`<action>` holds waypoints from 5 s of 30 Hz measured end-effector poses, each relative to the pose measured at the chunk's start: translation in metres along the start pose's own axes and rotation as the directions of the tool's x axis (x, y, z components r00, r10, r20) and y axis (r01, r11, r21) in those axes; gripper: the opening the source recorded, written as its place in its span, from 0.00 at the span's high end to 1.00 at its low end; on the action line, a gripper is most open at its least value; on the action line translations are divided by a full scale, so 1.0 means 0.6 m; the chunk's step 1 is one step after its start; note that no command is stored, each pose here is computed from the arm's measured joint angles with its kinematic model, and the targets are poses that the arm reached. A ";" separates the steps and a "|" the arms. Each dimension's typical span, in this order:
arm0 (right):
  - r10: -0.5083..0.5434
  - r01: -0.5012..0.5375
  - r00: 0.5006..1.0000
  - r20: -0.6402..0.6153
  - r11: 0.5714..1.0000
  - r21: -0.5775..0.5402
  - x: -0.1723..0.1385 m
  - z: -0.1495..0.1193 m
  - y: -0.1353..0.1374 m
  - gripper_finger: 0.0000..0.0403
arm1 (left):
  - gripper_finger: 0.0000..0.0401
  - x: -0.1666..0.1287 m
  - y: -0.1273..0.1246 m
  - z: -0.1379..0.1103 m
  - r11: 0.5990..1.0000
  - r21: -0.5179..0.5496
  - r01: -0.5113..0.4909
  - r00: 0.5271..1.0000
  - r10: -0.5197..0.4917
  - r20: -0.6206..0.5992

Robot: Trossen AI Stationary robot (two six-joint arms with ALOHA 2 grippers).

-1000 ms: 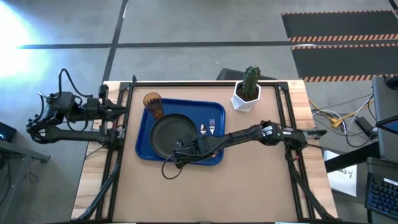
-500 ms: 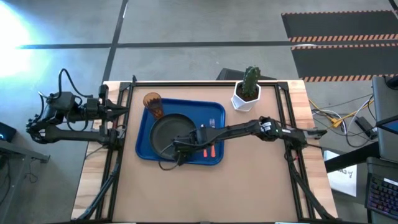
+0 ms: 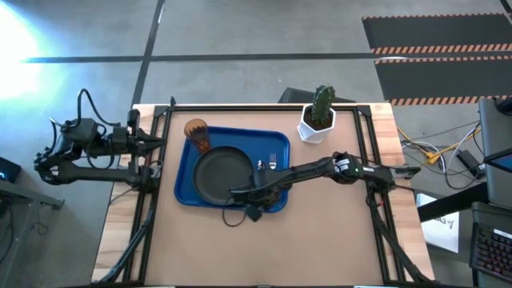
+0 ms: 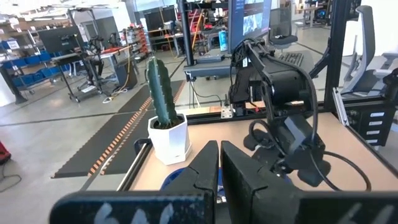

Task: Pick and place plate/cup/fork/spoon on tray
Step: Move the blue serving tray to the center of the table

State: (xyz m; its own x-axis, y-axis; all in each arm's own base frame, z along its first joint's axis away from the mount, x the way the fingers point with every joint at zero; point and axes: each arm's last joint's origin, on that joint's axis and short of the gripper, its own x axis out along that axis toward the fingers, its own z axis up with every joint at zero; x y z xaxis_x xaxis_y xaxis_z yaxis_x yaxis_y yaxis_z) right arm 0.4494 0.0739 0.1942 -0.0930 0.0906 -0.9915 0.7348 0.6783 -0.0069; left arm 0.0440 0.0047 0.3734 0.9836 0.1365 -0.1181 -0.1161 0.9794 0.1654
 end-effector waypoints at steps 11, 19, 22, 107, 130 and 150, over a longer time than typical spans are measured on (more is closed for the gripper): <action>-0.015 0.014 1.000 0.028 0.999 0.047 0.049 -0.005 0.006 0.98 | 1.00 0.000 0.000 0.000 1.000 0.008 -0.001 1.000 0.001 0.001; -0.007 0.004 0.999 0.042 0.998 0.070 0.050 -0.014 0.014 0.98 | 1.00 0.000 0.000 0.000 1.000 0.008 -0.001 1.000 0.001 0.001; -0.013 0.010 0.999 0.049 0.997 0.071 0.052 -0.028 0.023 0.98 | 1.00 0.000 0.000 0.000 1.000 0.008 -0.005 1.000 0.005 0.000; -0.041 -0.161 0.642 0.766 0.969 0.187 -0.110 -0.209 0.093 0.98 | 1.00 0.025 -0.027 -0.056 0.924 -0.124 0.362 0.855 -0.382 -0.350; 0.094 -0.054 0.294 0.951 0.995 -0.081 -0.341 -0.265 -0.020 0.98 | 1.00 0.094 -0.064 -0.237 0.848 -0.529 0.028 0.560 -0.452 -0.695; 0.180 0.005 0.360 0.915 0.981 -0.194 -0.333 -0.288 -0.010 0.98 | 1.00 0.169 -0.008 -0.007 0.954 -0.197 -0.225 0.773 0.051 -0.633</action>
State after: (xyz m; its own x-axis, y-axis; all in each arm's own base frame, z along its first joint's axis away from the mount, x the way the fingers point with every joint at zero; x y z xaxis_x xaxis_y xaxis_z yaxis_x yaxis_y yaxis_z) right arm 0.3475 0.1778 0.4146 0.7135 -0.5131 -0.4772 0.5897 0.8075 0.0134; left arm 0.1438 0.0146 0.3568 0.6665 0.2502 -0.7023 -0.3594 0.9331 -0.0088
